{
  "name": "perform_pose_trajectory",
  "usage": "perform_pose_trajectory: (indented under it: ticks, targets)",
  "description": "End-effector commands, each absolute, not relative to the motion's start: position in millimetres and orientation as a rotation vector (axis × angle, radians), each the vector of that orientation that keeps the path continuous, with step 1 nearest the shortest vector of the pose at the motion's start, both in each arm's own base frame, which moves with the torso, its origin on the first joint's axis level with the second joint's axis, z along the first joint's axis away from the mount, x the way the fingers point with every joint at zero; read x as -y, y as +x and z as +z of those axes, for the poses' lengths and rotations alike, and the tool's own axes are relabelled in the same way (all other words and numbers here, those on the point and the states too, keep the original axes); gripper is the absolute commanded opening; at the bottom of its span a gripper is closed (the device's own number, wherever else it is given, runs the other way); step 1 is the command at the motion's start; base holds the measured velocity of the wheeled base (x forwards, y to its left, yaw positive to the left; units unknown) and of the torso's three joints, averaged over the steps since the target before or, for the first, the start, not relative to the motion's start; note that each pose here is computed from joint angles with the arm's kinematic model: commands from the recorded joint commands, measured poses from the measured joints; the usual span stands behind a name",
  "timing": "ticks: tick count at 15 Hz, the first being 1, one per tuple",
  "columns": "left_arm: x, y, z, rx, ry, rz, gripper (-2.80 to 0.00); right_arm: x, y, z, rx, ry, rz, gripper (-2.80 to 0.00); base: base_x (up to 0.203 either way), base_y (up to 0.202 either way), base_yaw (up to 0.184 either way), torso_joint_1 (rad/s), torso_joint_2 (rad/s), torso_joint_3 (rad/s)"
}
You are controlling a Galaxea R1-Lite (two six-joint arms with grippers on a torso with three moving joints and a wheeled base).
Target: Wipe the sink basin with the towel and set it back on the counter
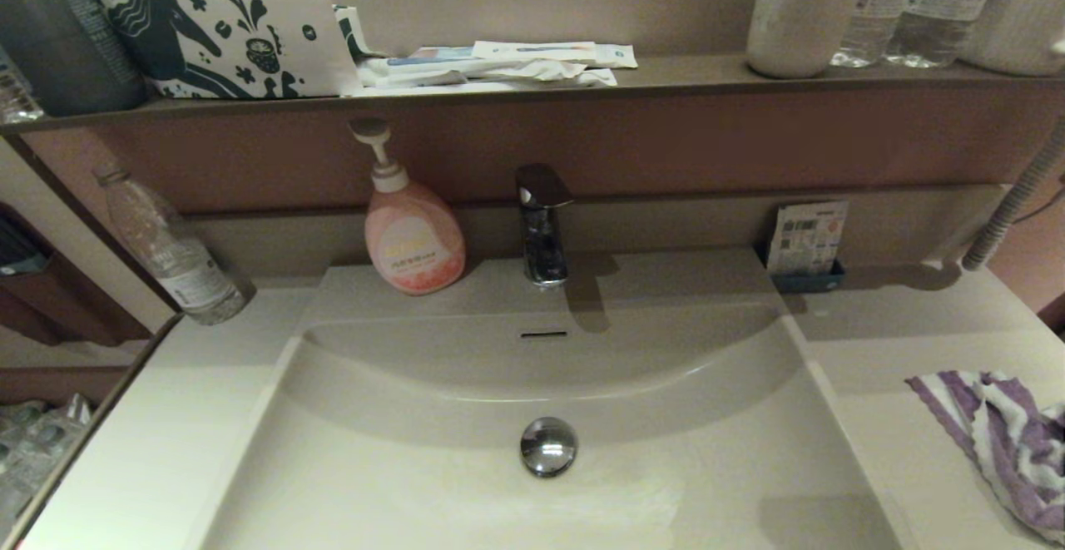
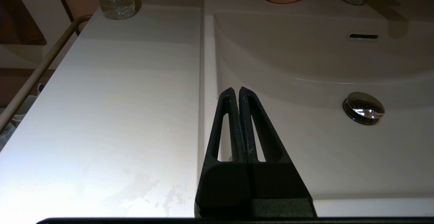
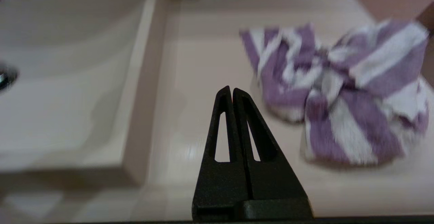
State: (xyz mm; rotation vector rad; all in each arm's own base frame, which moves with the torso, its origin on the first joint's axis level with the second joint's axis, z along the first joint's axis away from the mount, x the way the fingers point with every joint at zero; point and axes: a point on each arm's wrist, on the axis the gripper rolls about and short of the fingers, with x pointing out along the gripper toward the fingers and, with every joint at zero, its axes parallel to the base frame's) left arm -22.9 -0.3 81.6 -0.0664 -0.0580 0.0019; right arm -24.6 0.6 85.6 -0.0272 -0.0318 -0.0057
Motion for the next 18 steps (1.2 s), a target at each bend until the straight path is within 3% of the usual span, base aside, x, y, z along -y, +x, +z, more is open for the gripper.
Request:
perform_pose_trajectory:
  ticks: [1, 18]
  targets:
    - [0.3, -22.9, 81.6, 0.058, -0.067, 0.003, -2.80, -0.6, -23.8, 80.4, 0.028, -0.028, -0.005, -2.80, 0.000, 0.000, 0.000, 0.000, 0.00, 0.000]
    - [0.3, -22.9, 81.6, 0.058, -0.067, 0.003, -2.80, -0.5, -22.8, 75.8, 0.003, -0.028, -0.007, -2.80, 0.000, 0.000, 0.000, 0.000, 0.00, 0.000]
